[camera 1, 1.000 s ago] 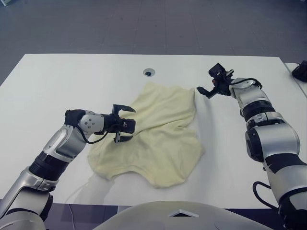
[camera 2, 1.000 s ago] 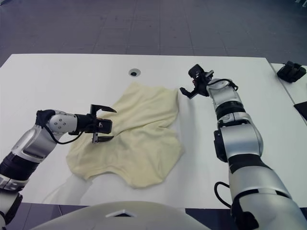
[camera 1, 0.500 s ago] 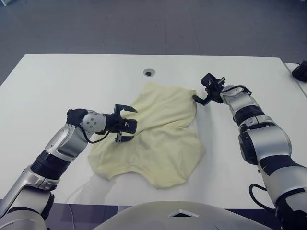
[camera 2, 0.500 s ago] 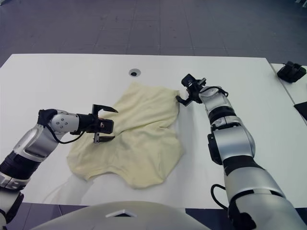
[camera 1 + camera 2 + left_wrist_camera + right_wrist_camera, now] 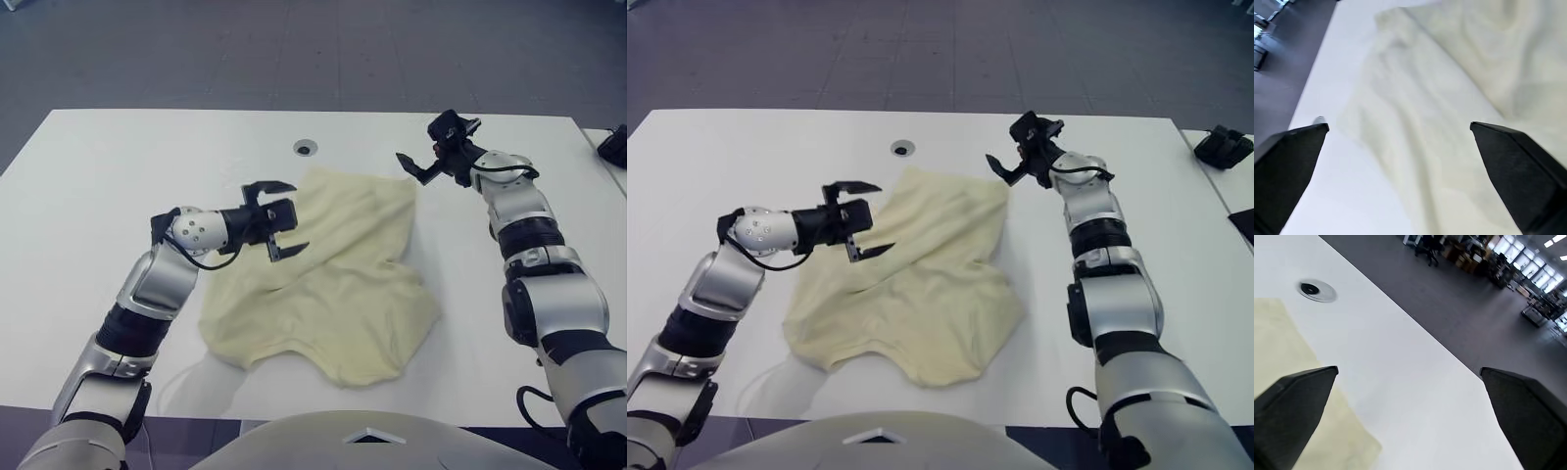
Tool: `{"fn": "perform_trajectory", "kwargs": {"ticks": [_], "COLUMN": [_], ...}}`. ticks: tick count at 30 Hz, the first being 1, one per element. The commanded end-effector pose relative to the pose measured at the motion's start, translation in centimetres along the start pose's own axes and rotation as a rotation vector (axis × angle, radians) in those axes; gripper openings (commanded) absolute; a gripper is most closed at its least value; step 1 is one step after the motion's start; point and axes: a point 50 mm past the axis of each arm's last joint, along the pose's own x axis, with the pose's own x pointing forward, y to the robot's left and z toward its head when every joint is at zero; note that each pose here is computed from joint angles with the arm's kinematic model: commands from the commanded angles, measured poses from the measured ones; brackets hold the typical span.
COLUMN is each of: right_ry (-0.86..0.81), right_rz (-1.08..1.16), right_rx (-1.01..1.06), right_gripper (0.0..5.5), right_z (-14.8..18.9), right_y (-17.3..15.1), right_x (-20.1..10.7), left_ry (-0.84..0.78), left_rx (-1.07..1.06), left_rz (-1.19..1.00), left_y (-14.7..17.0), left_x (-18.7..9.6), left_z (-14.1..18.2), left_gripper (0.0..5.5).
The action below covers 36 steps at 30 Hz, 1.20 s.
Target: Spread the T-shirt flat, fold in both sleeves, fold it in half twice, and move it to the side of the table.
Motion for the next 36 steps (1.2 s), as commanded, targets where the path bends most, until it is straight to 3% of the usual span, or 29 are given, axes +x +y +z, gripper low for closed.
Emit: {"fn": "perform_trajectory", "kwargs": {"ticks": [1,10,24,36], "right_ry": [0.1,0.211,0.275,0.483], "right_rz": [0.401,0.756,0.666,0.704], "right_rx": [-0.165,-0.18,-0.25,-0.408], "right_gripper": [5.39,5.39,5.39,5.39], "right_z": [0.1,1.0,-0.7,-5.1], "right_y": [2.7,7.7,10.5,10.7], "right_x": [-9.3,-16.0,-14.5,-15.6], "left_ry": [0.018,0.08,0.089,0.097], "left_rx": [-0.124,-0.207,-0.235,-0.234], "left_rz": [0.243,0.394,0.391,0.395], "left_y": [3.9,4.7,4.2,4.0], "left_x": [-2.0,-4.4,-4.2,-4.2], "left_z": [-0.8,-2.2,-2.2,-2.2], "left_gripper": [5.38,5.38,5.38,5.38]}}
